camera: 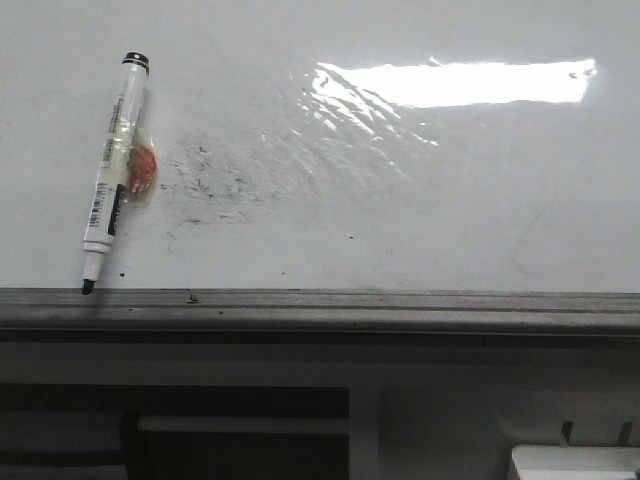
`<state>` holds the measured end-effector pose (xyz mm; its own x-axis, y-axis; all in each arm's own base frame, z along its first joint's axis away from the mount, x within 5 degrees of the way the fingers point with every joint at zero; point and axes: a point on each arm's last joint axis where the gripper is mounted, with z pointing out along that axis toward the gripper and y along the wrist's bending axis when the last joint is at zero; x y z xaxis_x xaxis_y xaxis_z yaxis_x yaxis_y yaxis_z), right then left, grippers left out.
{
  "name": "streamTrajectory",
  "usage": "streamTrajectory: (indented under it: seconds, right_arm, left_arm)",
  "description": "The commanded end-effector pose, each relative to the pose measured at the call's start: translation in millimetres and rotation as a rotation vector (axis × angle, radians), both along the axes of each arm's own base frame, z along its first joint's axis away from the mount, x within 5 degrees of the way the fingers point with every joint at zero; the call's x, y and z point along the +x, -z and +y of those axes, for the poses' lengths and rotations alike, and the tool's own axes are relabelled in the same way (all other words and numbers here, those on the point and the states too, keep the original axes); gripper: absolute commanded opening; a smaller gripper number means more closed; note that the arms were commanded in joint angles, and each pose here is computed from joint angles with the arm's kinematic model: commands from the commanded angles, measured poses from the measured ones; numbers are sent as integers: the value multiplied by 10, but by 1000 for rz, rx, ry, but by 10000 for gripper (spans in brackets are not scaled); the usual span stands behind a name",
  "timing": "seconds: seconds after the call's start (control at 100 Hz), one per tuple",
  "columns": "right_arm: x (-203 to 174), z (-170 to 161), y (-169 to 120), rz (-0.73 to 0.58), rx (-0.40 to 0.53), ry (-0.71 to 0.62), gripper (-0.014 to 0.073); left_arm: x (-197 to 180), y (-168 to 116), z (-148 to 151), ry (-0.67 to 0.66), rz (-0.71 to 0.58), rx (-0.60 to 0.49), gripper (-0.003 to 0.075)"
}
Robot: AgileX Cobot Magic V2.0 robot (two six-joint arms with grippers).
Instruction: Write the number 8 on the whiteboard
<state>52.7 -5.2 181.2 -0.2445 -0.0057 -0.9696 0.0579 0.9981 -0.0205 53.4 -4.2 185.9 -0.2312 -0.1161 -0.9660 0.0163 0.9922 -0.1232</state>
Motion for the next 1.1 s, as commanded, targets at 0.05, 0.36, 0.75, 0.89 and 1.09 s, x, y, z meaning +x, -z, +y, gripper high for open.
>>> streamTrajectory:
  seconds: [0.05, 0.36, 0.75, 0.89, 1.09]
  right_arm:
    - [1, 1, 13, -39, -15, -2, -63]
    - [1, 1, 13, -39, -15, -2, -64]
    - [1, 1, 13, -39, -15, -2, -63]
    - [1, 1, 13, -39, -15, -2, -63]
    - [4, 0, -1, -54, -26, -4, -63]
  left_arm:
    - [2, 62, 5, -8, -44, -14, -20]
    - [2, 62, 5, -8, -44, -14, -20]
    - [2, 62, 5, -8, -44, -14, -20]
    - [2, 62, 5, -8, -44, -14, -20]
    - [2, 62, 5, -8, -44, -14, -20]
